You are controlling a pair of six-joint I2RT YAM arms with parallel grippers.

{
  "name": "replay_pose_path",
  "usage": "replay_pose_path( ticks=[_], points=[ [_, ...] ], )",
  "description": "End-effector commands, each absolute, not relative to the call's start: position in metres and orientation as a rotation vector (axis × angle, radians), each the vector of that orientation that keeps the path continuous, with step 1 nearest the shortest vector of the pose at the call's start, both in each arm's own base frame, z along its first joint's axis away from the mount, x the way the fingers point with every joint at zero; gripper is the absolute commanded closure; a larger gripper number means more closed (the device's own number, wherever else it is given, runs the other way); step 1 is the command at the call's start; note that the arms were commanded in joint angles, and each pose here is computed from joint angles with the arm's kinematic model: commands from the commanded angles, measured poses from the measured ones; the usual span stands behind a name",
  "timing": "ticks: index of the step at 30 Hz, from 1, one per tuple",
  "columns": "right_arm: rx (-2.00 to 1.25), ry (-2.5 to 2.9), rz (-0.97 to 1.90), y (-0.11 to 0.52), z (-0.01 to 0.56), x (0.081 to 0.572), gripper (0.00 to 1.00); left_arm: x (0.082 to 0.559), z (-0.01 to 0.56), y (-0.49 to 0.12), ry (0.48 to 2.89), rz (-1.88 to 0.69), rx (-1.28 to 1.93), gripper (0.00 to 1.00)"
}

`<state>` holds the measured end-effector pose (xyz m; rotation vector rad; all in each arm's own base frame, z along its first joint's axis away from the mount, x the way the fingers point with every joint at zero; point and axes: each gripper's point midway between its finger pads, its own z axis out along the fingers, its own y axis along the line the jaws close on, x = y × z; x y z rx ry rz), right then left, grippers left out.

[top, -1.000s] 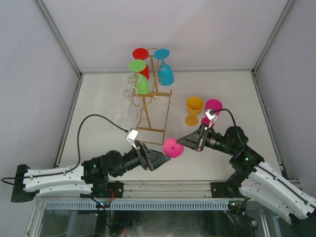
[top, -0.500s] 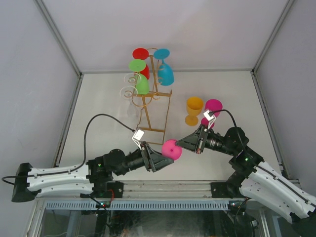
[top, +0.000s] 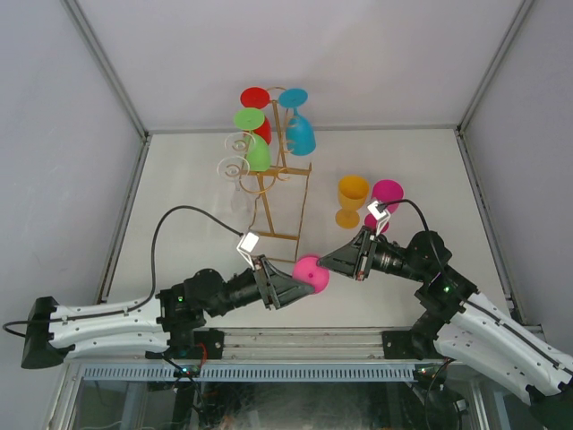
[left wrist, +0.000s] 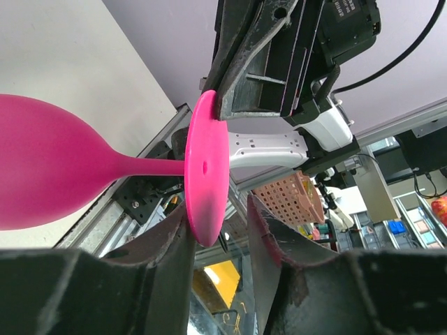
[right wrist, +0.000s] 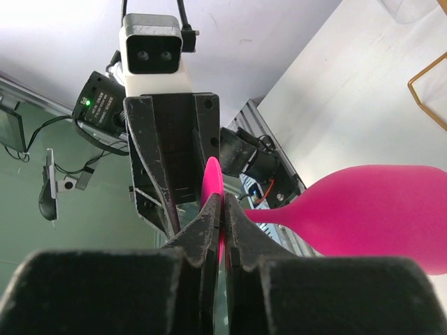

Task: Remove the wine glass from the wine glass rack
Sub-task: Place the wine glass at the center of the board.

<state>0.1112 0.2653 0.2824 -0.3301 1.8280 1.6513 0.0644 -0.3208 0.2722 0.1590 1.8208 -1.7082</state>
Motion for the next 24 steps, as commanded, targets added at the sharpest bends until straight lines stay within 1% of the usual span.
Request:
replay_pose_path(
  ticks=[1,7,13,16,24],
  points=[
    [-0.388,1.729,1.666,0.2665,0.3009,0.1079,1.00,0.0641,0.2976,-0.3205,1.745,-1.783,0.142,0.63],
    [-0.389,1.728,1.663,0.2665,0.3008,0.1080,1.00,0.0642,0.2966,-0.3211,1.748,-1.787,0.146,0.75],
    [-0.393,1.726,1.666,0.2663,0.3011,0.1070,1.00,0.0646,0.2948,-0.3212,1.753,-1.788,0.141,0.82],
    [-0.402,1.725,1.668,0.2666,0.3010,0.1060,1.00,0.0653,0.2947,-0.3210,1.752,-1.785,0.139,0.88],
    [-0.437,1.739,1.673,0.2667,0.2970,0.1011,1.00,0.0662,0.2932,-0.3207,1.753,-1.778,0.135,0.97]
  ],
)
